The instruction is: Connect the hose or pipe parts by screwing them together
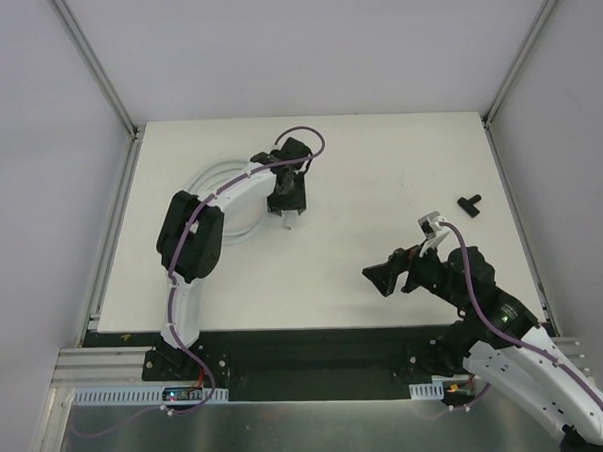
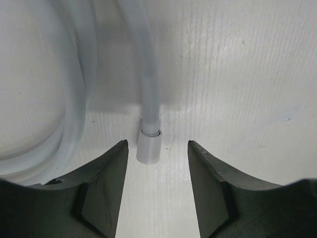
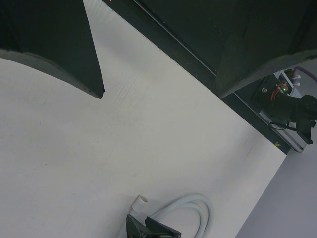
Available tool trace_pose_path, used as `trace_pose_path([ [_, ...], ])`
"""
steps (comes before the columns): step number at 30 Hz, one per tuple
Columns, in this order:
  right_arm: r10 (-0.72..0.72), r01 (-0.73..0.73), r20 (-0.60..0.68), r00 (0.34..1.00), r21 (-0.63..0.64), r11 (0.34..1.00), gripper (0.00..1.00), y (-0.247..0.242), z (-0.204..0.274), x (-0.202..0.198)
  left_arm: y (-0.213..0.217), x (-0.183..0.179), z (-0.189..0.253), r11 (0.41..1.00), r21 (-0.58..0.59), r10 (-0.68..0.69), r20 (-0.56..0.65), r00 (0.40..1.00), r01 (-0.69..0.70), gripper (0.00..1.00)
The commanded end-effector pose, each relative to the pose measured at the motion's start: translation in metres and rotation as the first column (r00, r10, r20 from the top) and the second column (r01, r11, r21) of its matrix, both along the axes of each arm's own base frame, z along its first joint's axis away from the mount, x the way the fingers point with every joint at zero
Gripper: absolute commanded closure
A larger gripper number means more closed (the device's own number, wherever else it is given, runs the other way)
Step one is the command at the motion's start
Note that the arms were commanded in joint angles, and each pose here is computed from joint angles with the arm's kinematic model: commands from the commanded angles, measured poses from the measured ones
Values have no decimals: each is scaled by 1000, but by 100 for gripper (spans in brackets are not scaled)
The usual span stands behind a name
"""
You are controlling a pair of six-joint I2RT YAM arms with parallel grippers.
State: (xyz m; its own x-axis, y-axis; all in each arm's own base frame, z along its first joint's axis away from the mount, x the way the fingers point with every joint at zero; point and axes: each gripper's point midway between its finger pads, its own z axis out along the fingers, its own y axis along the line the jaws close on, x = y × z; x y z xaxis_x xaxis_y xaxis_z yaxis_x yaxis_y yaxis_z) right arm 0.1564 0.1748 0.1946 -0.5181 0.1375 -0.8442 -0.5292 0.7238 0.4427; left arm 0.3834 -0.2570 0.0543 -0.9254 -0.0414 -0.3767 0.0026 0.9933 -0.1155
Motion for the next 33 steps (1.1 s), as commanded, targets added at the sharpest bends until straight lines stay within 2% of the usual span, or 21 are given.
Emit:
trace_pose_path([
  [1, -18, 18, 22, 1000, 19, 1000, 1, -2, 11, 2, 1, -8, -4, 1000, -5, -17, -38, 999, 17, 50],
  [16, -19, 19, 20, 1000, 12, 1000, 1, -2, 10, 2, 2, -20, -30, 1000, 5, -6, -113, 994, 7, 57],
  [18, -25, 25, 16, 1000, 9, 1000, 1, -3, 8, 3, 2, -25, -33, 1000, 0, -2, -130, 991, 2, 63],
  [21, -29, 29, 13, 1000, 8, 1000, 1, -2, 7, 4, 2, -33, -33, 1000, -13, 10, -147, 989, -12, 79],
  [23, -32, 32, 12, 999, 9, 999, 1, -2, 6, 6, -5, -38, -30, 999, -48, 2, -147, 989, -9, 80],
  [24, -33, 33, 11, 999, 10, 999, 1, -1, 6, 7, -13, -44, -28, 996, -88, -19, -164, 986, 4, 77],
  [28, -49, 48, 21, 999, 26, 999, 1, 3, 7, 15, -34, -55, -15, 985, -160, -81, -141, 987, 58, 49],
  [31, -86, 85, 18, 996, 26, 996, 3, 5, 5, 26, -41, -58, 10, 966, -241, -117, -82, 990, 94, 38],
  [33, -136, 136, 12, 991, 2, 991, 4, 4, 2, 39, -31, -57, 17, 967, -240, -105, -66, 992, 86, 31],
])
